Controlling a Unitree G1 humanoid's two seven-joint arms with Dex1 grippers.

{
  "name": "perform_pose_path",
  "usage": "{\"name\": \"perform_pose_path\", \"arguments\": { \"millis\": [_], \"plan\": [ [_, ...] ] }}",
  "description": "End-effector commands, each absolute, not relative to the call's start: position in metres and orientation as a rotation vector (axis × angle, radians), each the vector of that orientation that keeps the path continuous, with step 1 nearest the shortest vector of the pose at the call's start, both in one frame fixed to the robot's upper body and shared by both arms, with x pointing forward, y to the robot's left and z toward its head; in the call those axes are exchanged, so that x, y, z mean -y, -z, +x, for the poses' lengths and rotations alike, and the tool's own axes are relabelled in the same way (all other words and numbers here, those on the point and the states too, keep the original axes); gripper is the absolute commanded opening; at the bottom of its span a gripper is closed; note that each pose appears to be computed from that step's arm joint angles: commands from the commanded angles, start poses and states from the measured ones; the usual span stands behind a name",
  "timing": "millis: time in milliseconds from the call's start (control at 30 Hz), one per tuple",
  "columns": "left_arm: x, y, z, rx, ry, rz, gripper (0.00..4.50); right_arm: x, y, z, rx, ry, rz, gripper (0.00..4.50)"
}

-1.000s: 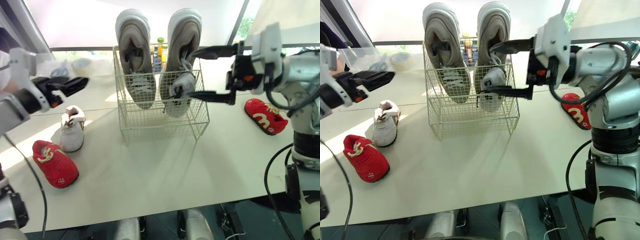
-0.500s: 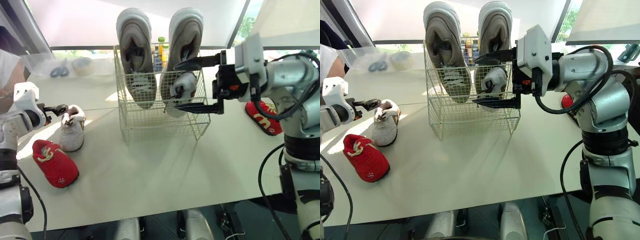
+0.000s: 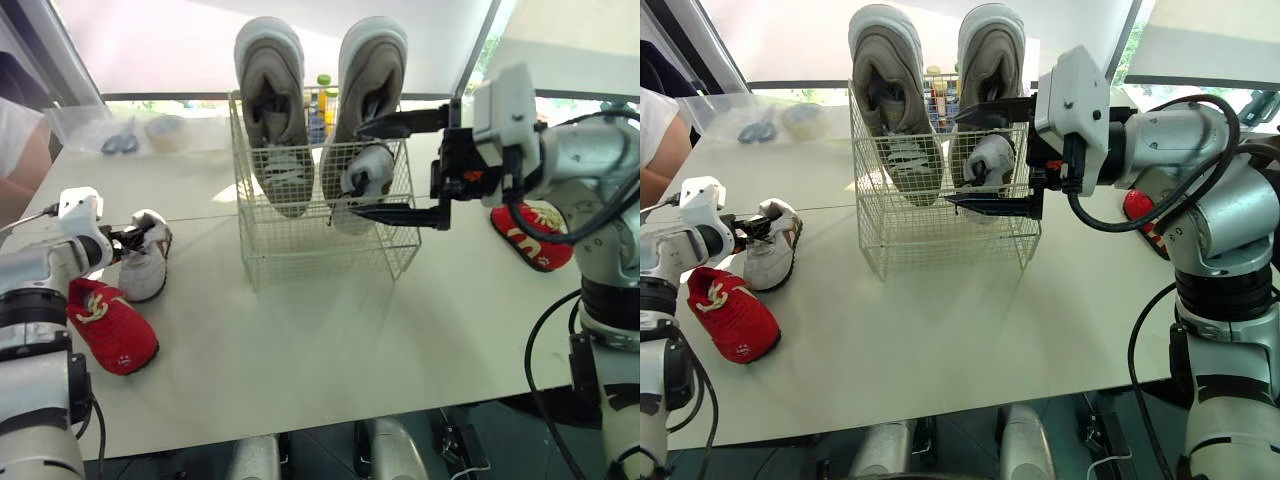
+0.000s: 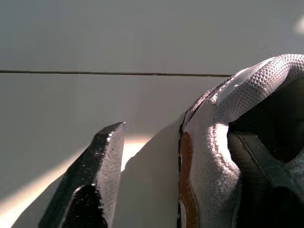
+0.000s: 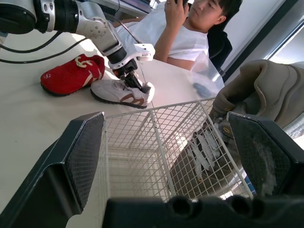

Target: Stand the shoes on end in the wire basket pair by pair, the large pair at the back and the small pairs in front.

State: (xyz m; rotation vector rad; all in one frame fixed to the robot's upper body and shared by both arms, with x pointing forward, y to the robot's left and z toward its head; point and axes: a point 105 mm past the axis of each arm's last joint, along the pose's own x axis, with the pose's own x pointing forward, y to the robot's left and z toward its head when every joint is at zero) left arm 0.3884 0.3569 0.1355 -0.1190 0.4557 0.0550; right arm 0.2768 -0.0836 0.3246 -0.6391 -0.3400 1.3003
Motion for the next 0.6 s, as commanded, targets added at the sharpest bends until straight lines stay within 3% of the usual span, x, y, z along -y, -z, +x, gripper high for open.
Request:
{"name": "perform_pose_path", "arguments": {
  "millis": [33,100,267,400,600],
  "plan": [
    [-0.362,-0.155,0.394,-0.398,-0.082,-0.100,0.99,0.089,-0.338,0.271,0.393,-1.261,-0.672,4.50],
    [-0.359,-0.173,0.400,-0.336,-0.084,-0.105,0.08,0.089,-0.338,0.272,0.391,-1.256,-0.674,4.50],
    [-0.329,-0.265,0.411,0.101,0.011,-0.163,0.03,0.091,-0.339,0.275,0.391,-1.245,-0.680,4.50],
    [-0.281,-0.330,0.385,0.458,0.228,-0.226,0.03,0.091,-0.341,0.279,0.393,-1.233,-0.689,4.50],
    [-0.248,-0.370,0.351,0.718,0.279,-0.234,0.03,0.091,-0.341,0.282,0.391,-1.232,-0.694,4.50]
  ]
}}
